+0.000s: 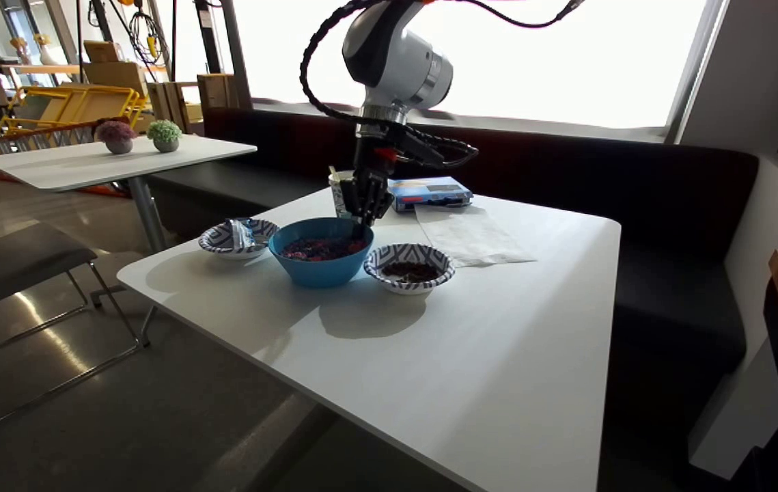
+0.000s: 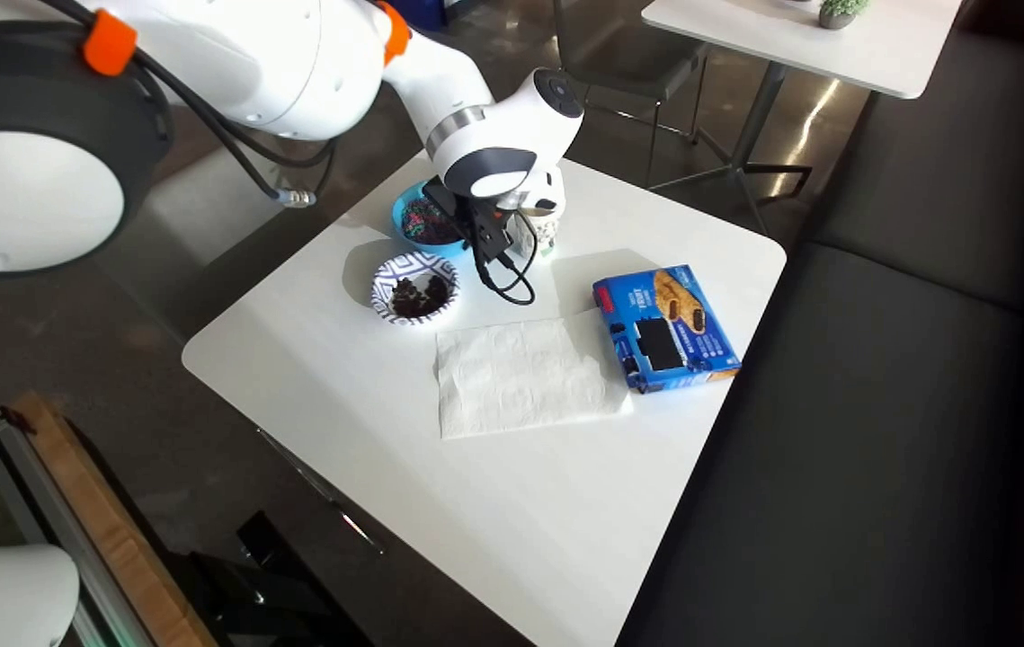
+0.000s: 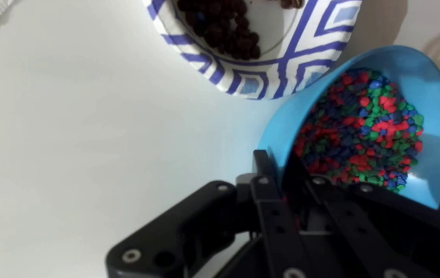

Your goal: Move the blue bowl to the right.

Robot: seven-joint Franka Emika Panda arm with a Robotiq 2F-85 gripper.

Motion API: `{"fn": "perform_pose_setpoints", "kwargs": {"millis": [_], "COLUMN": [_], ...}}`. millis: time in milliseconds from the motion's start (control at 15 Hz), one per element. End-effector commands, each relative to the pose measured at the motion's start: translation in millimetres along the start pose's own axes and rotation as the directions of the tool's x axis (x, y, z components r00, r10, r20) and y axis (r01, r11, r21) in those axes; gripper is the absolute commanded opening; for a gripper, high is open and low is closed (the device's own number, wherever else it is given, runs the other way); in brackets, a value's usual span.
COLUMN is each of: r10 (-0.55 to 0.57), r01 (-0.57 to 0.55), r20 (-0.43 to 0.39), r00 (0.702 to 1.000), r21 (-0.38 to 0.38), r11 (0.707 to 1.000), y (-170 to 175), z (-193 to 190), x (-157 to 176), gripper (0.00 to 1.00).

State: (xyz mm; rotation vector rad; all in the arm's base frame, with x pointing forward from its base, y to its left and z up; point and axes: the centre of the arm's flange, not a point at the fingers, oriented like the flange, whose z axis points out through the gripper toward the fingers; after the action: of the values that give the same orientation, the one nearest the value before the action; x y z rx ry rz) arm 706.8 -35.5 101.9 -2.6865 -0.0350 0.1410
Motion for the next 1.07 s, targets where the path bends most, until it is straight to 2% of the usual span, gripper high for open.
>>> {"fn": "perform_pose_setpoints", "kwargs": {"millis": [0, 267, 400, 667, 1000], "r10": [-0.058, -0.079, -0.054, 0.059, 0.184], "r01": [0.053, 0.066, 0.036, -0.074, -0.193], "r20": [0.05, 0.085, 0.105, 0.102, 0.068], "r00": [0.997, 0.993, 0.993, 0.993, 0.981], "r21": [0.093, 0.147, 0.163, 0.147, 0.174], "r11": [0.994, 0.987, 0.986, 0.986, 0.966], "y": [2.2, 6.9, 9.0, 7.4, 4.1], "z": [-3.5, -4.2, -5.0, -2.2, 2.7], "x": [-19.1, -24.1, -25.3, -25.5, -24.1], "gripper": [0.03, 0.03, 0.03, 0.03, 0.03]}}
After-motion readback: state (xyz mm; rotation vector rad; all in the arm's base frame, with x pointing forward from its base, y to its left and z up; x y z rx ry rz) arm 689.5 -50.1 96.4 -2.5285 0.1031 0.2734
